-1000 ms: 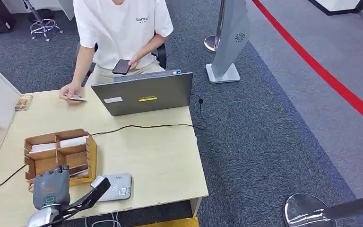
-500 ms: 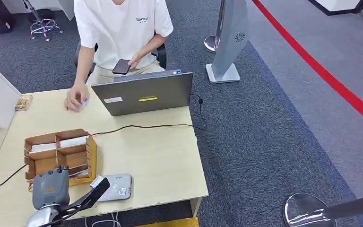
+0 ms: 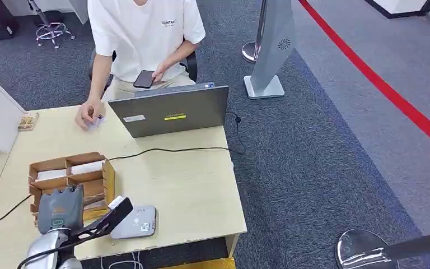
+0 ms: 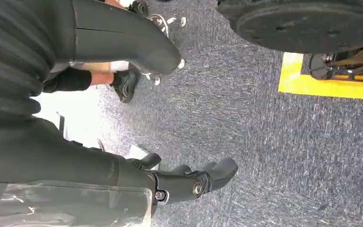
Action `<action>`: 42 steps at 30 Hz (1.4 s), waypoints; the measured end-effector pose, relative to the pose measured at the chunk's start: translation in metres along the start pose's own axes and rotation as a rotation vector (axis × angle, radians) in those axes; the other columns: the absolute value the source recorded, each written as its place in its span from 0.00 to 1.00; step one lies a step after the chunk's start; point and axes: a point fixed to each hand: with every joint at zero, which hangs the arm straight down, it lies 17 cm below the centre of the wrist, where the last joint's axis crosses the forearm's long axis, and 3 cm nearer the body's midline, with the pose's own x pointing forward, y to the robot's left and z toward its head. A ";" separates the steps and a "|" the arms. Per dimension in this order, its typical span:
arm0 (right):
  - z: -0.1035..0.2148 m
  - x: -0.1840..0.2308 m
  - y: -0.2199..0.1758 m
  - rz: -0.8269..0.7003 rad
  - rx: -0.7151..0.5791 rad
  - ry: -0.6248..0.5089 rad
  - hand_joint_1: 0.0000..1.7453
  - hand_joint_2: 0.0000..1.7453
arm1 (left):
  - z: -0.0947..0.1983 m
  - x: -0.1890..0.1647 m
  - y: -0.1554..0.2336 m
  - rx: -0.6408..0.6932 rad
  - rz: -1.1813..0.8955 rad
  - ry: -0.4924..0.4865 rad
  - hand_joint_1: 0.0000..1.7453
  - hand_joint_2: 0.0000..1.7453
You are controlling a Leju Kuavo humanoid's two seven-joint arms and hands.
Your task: Pass the card to the sensor for recognition and then transmit it.
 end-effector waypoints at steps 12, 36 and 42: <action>-0.003 -0.004 -0.002 -0.027 0.004 0.016 0.00 1.00 | -0.008 0.078 0.089 0.157 0.059 -0.166 1.00 1.00; -0.005 -0.002 0.011 0.082 0.045 -0.023 0.00 1.00 | -0.053 0.073 0.226 0.592 -0.116 -0.182 1.00 1.00; -0.005 -0.001 0.011 0.082 0.046 -0.023 0.00 1.00 | -0.061 0.066 0.220 0.575 -0.143 -0.170 1.00 1.00</action>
